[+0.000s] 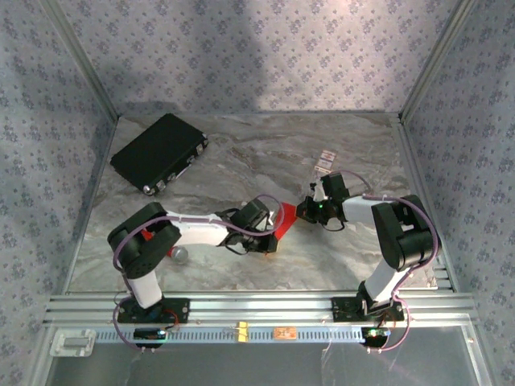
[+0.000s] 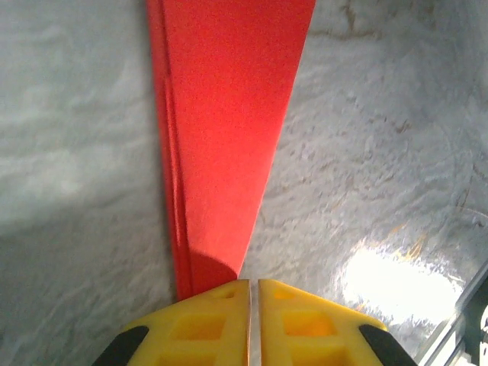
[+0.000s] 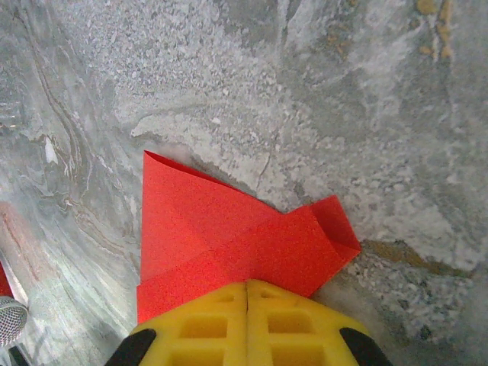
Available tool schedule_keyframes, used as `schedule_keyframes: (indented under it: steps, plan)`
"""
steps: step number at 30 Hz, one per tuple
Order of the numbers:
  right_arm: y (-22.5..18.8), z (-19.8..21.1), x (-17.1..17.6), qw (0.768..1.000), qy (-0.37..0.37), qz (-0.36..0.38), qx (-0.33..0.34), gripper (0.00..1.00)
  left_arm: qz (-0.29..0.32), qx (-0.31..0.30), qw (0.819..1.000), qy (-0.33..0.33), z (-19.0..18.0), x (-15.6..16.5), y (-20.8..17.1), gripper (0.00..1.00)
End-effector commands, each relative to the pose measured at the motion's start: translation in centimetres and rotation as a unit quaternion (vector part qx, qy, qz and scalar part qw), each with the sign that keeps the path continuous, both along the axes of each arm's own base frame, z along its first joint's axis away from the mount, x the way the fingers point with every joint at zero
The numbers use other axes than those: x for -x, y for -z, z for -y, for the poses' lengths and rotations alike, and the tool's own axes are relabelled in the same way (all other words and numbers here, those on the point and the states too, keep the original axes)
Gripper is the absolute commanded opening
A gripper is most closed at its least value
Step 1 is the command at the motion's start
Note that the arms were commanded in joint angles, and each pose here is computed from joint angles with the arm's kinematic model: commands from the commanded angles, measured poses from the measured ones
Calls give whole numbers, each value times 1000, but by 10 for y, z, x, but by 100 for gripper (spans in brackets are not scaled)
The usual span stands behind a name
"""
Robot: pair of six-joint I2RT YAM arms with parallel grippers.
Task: Fold a paper plane with a square sheet of paper (pick it up from the middle)
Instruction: Fold the wing for the fifth time at the center of the table, then move a paper plane to the center of the table.
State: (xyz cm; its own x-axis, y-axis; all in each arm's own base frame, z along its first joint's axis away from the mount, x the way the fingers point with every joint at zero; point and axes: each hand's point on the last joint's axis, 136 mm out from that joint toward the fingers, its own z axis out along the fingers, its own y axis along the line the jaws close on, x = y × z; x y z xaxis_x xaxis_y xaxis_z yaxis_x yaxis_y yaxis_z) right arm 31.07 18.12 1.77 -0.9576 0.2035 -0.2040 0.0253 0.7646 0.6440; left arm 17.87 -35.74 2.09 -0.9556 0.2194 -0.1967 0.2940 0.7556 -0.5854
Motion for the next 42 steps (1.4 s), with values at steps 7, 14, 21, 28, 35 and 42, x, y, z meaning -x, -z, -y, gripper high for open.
schedule_keyframes:
  steps: [7,14,21,28,35,42]
  plan:
    - [21,16,14,998,-5,-29,49,6,29,20,999,-13,-10,0,-38,10]
    - [11,6,13,999,-35,-16,33,6,31,38,996,-73,-29,-25,-40,10]
    - [6,-3,14,999,-44,-2,12,8,19,52,992,-110,-37,-49,-38,11]
    - [-21,-11,15,996,-71,51,-7,16,11,60,991,-117,-32,-65,-37,18]
    - [-35,-4,24,996,-58,68,-3,24,-7,77,992,-96,-19,-68,-34,21]
    - [-27,-3,41,998,-44,41,-12,24,-24,81,993,-76,-10,-66,-26,24]
